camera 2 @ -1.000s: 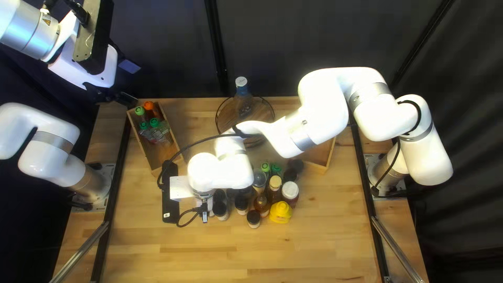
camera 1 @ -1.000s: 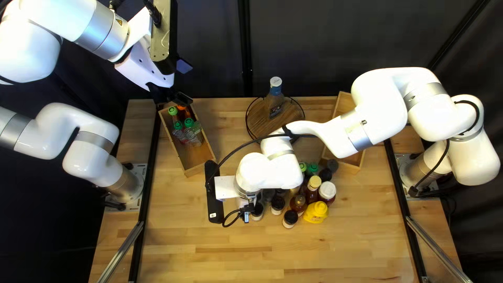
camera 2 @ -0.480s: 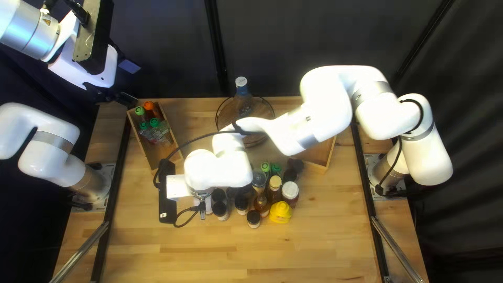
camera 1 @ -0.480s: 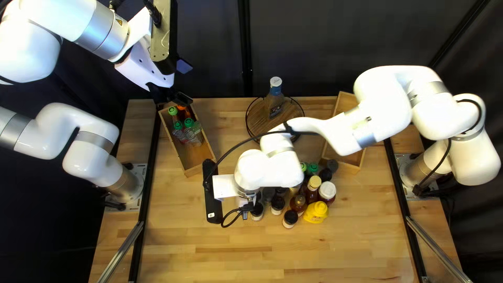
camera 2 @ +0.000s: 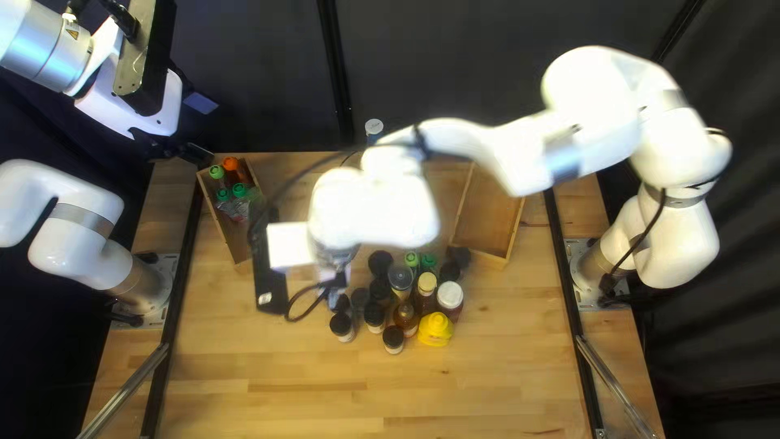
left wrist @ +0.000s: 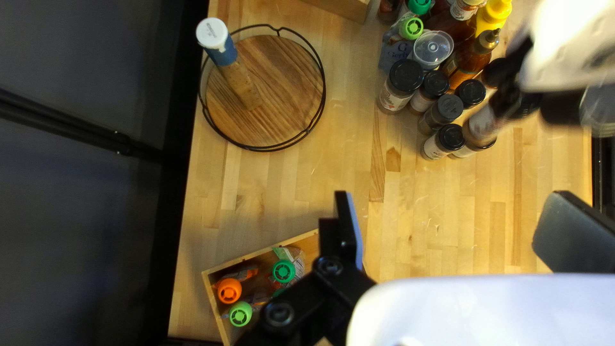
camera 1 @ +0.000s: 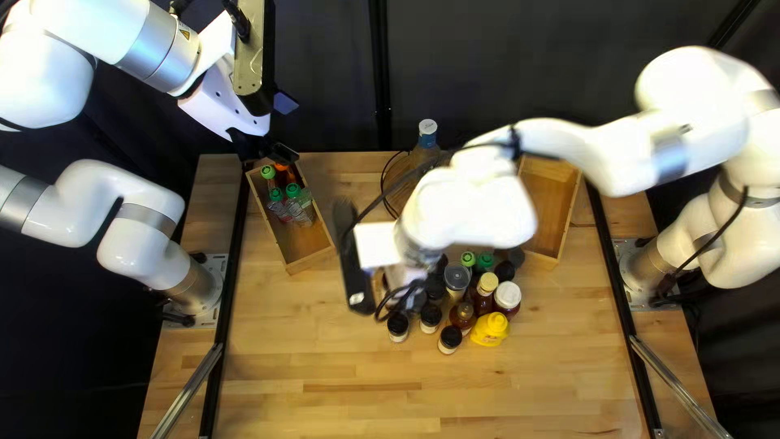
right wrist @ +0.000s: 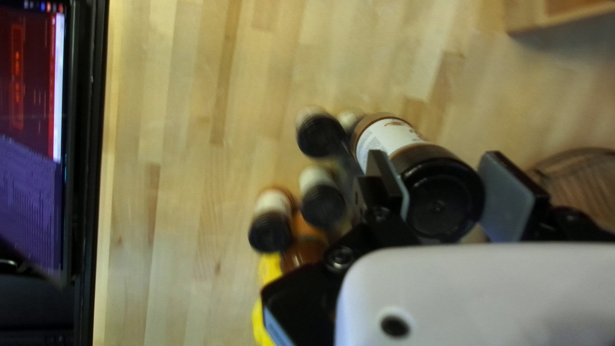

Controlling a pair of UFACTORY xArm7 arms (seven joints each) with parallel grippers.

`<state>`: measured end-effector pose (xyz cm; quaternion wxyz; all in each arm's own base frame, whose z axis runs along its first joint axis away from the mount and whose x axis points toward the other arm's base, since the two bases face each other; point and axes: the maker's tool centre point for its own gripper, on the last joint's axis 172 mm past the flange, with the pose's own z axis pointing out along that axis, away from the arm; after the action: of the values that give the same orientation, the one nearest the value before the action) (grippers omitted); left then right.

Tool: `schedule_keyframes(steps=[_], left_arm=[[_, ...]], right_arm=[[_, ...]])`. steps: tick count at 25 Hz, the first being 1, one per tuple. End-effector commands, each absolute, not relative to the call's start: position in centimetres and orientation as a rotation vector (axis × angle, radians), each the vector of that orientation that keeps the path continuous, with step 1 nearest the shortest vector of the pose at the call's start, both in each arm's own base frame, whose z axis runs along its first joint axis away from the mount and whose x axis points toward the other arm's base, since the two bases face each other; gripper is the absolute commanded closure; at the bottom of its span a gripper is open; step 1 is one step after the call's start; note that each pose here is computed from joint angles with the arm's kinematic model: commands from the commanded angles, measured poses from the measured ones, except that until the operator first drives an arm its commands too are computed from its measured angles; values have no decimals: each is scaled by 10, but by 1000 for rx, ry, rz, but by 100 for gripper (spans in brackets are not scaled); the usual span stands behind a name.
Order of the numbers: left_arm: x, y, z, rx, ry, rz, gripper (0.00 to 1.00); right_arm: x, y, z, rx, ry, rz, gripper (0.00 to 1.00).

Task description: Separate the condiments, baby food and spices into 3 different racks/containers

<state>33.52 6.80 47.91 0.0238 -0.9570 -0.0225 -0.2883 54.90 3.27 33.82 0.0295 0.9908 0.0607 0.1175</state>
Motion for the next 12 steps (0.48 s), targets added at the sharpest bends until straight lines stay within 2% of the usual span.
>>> schedule_keyframes(steps=[1,12], left_arm=[[335,68,479,-2962,-70,-892,0],[335,68,479,-2962,-70,-892,0]], right_arm=[[500,-30,343,3043,37,301,100],[385,-138,296,2999,-317,236,100]])
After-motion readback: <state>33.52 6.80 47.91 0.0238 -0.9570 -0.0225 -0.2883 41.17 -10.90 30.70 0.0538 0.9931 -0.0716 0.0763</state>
